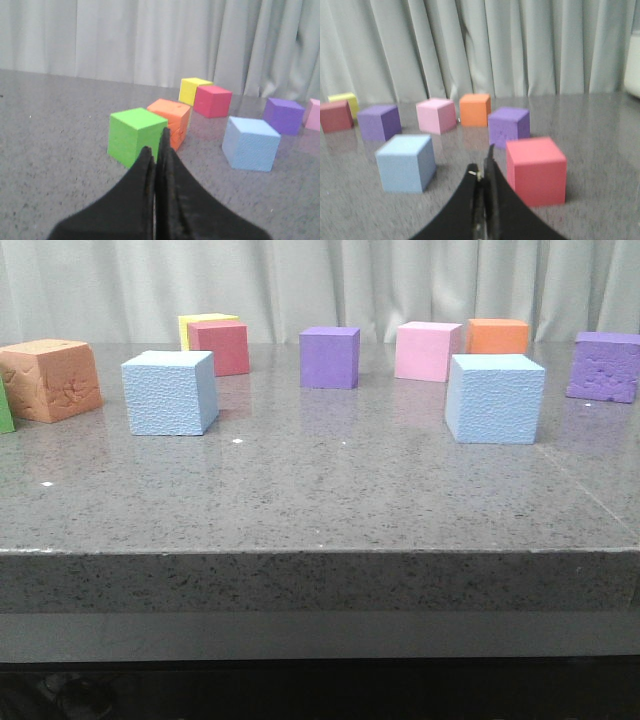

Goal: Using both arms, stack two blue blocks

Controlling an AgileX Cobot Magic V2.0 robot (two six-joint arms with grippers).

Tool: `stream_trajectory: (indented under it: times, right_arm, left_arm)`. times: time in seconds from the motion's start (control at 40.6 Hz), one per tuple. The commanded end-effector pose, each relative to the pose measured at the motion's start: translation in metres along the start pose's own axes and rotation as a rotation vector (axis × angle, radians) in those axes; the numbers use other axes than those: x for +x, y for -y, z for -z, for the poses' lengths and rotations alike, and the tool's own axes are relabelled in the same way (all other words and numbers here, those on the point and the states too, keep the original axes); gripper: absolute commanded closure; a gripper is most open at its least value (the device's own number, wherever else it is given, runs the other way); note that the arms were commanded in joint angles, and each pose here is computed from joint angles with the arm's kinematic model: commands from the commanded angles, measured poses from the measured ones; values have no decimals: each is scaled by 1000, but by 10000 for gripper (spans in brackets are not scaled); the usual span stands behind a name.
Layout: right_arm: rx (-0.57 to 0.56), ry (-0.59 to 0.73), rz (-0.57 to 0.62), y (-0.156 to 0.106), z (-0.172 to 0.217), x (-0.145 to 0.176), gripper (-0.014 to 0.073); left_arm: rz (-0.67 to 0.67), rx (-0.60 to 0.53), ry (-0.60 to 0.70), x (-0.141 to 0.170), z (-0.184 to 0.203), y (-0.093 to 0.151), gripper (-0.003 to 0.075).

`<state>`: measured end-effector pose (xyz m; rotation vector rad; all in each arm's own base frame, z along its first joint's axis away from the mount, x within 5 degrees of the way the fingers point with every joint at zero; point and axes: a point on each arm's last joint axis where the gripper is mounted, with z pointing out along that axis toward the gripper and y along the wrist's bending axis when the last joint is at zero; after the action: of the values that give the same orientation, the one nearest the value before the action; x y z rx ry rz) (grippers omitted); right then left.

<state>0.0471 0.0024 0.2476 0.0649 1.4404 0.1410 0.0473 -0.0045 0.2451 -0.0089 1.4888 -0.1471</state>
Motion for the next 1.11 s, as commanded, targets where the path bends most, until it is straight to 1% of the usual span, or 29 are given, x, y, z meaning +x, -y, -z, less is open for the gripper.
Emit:
stream_trajectory:
  times: [0.0,0.123,0.148,0.246,0.271,0.37,0.542,0.764,0.813,0.838,0.863,0.887,0.936,0.961,0.986,1.035,1.084]
  right_arm:
    - [-4,108,35,-6,6,-47,664]
    - [10,61,111,-11,0,-88,664]
    - [13,35,117,-11,-2,-92,664]
    - [20,-66,118,-13,-15,-104,664]
    - [24,-116,118,-12,-21,-103,664]
    - [32,-234,116,-11,-37,-98,664]
    - [43,-392,114,-9,-59,-80,664]
    - [45,-512,85,-8,-76,-65,663]
    - [44,-528,74,-8,-77,-65,650]
    - [44,-533,73,-8,-77,-65,635]
    - [44,-535,73,-8,-77,-66,611]
    - [43,-534,75,-9,-77,-68,568]
    - [41,-533,81,-9,-76,-71,459]
    - [40,-528,81,-9,-77,-73,382]
    - [38,-525,87,-9,-77,-74,301]
    - [37,-524,90,-10,-77,-75,165]
    - [37,-530,89,-10,-76,-76,57]
  left_arm:
    - [8,13,86,-49,9,5,738]
    - [-9,10,-46,-86,6,10,738]
    - [-9,10,-61,-94,5,11,738]
    - [-9,7,-130,-107,-6,12,738]
    - [-9,7,-136,-110,-9,12,738]
    - [-8,3,-170,-110,-21,12,738]
    - [-7,-3,-229,-104,-34,12,738]
    - [-8,-8,-274,-98,-44,11,737]
    - [-14,-11,-279,-97,-45,10,725]
    - [-20,-13,-281,-97,-46,10,710]
    - [-29,-16,-284,-97,-46,10,679]
    - [-42,-21,-286,-97,-47,9,647]
    - [-55,-25,-290,-96,-47,8,532]
    - [-56,-26,-293,-96,-48,8,463]
    - [-56,-26,-292,-96,-48,8,410]
    - [-56,-26,-297,-96,-49,8,288]
    - [-56,-27,-304,-95,-50,8,220]
